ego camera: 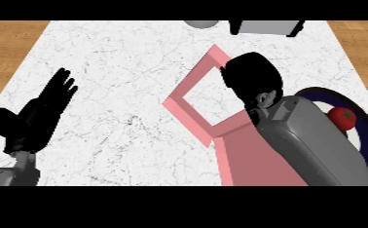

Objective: Pick the eggplant from the plate and place it in the cardboard box

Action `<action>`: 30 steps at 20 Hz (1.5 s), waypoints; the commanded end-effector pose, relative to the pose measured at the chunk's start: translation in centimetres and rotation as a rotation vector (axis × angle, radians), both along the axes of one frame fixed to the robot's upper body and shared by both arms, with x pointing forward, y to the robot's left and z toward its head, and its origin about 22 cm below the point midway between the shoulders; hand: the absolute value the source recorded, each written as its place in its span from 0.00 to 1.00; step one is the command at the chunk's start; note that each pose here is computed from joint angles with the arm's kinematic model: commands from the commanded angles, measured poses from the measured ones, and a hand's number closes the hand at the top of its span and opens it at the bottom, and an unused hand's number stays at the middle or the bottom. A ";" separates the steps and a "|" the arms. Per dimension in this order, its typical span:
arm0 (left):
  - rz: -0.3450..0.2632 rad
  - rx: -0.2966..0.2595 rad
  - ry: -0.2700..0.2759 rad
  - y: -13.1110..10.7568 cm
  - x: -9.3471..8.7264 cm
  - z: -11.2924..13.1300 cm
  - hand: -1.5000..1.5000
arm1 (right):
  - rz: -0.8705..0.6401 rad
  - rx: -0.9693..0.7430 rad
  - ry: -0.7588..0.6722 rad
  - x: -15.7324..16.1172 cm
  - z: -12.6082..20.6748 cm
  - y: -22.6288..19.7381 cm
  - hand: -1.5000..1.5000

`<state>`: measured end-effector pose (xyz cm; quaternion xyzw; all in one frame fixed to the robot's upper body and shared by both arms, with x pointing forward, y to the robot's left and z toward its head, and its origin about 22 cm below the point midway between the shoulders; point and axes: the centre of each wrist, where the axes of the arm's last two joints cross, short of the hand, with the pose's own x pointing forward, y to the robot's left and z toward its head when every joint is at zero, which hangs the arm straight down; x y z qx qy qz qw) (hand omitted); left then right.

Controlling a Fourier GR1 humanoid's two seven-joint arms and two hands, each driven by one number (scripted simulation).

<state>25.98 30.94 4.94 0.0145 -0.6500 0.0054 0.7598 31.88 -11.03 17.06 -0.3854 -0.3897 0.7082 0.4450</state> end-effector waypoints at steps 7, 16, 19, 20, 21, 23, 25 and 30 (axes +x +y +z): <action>0.022 0.009 -0.008 0.6 0.0 0.5 0.50 | -0.189 0.071 -0.229 -3.7 4.7 9.5 1.00; 0.037 -0.008 -0.030 2.1 -0.3 -0.1 0.50 | -0.291 0.003 -0.285 -1.6 7.0 11.4 1.00; 0.046 -0.002 -0.043 0.3 -1.5 0.3 0.50 | -0.295 -0.005 -0.257 -1.6 6.4 10.4 1.00; 0.029 0.003 -0.023 0.8 -1.5 -1.0 0.50 | -0.293 0.015 -0.262 -1.0 6.7 11.1 1.00; 0.024 -0.004 -0.028 0.5 -2.8 -0.3 0.50 | -0.281 0.037 -0.263 -1.3 5.3 10.2 1.00; 0.028 0.000 -0.017 1.3 -0.9 1.0 0.50 | -0.268 0.027 -0.259 -0.2 6.4 9.4 1.00; 0.042 0.004 -0.029 2.7 -1.4 0.7 0.50 | -0.281 0.039 -0.248 -0.5 4.4 9.8 1.00; 0.037 -0.014 -0.035 2.4 -1.5 -0.4 0.50 | -0.294 0.053 -0.221 0.5 2.3 4.6 1.00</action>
